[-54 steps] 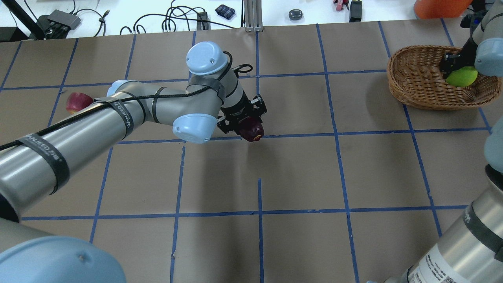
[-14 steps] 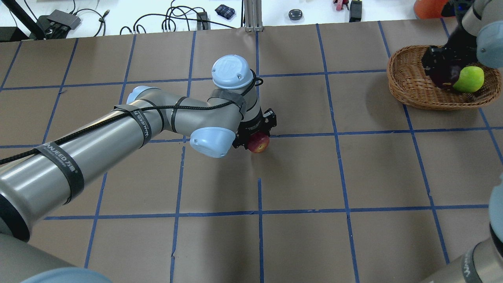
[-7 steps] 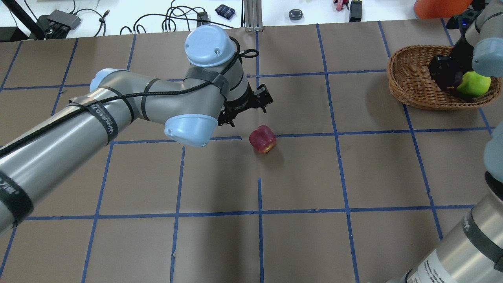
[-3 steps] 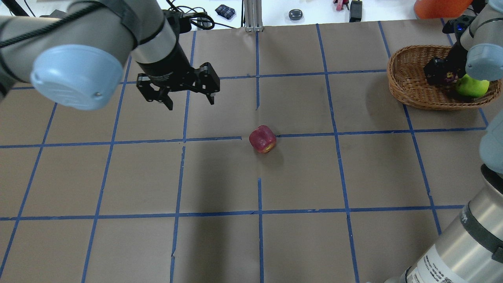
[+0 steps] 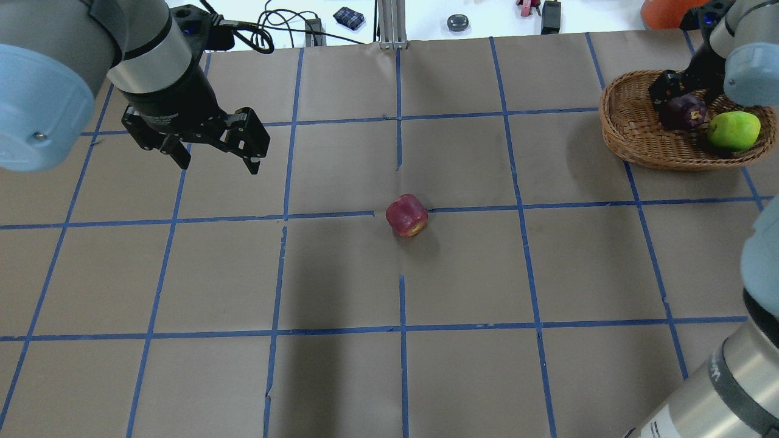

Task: Put all apples into basket
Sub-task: 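Withdraw the left arm to rest while the right gripper returns toward the red apple, then lower the right gripper and grasp the last red apple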

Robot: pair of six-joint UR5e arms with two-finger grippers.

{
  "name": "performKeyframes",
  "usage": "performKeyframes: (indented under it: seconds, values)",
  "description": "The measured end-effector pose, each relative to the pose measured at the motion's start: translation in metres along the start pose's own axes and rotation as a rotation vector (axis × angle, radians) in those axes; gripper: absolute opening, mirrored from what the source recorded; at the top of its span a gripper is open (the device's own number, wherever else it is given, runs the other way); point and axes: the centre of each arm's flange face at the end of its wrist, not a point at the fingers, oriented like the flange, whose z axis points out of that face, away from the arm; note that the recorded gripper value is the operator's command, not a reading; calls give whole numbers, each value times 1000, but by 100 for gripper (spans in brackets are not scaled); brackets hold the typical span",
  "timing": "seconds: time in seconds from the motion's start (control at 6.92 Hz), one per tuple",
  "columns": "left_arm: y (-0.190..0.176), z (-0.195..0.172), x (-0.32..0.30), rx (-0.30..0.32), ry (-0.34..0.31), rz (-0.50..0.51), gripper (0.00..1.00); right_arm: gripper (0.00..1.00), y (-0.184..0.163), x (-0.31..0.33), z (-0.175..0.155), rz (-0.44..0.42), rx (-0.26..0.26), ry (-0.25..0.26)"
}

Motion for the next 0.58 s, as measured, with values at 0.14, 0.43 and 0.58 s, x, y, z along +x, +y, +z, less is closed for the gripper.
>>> performKeyframes:
  seconds: [0.14,0.43,0.58]
  values:
    - [-1,-2,-7,10,-5,9,100,100,3,-70,-29,-31,-26,-30]
    - [-9,-6,-23,28,15,3,100,100,19,-227,-57,-152,-56,-65]
    - [-11,-6,-29,30,24,-9,100,100,32,-289,-51,-153,-80,-72]
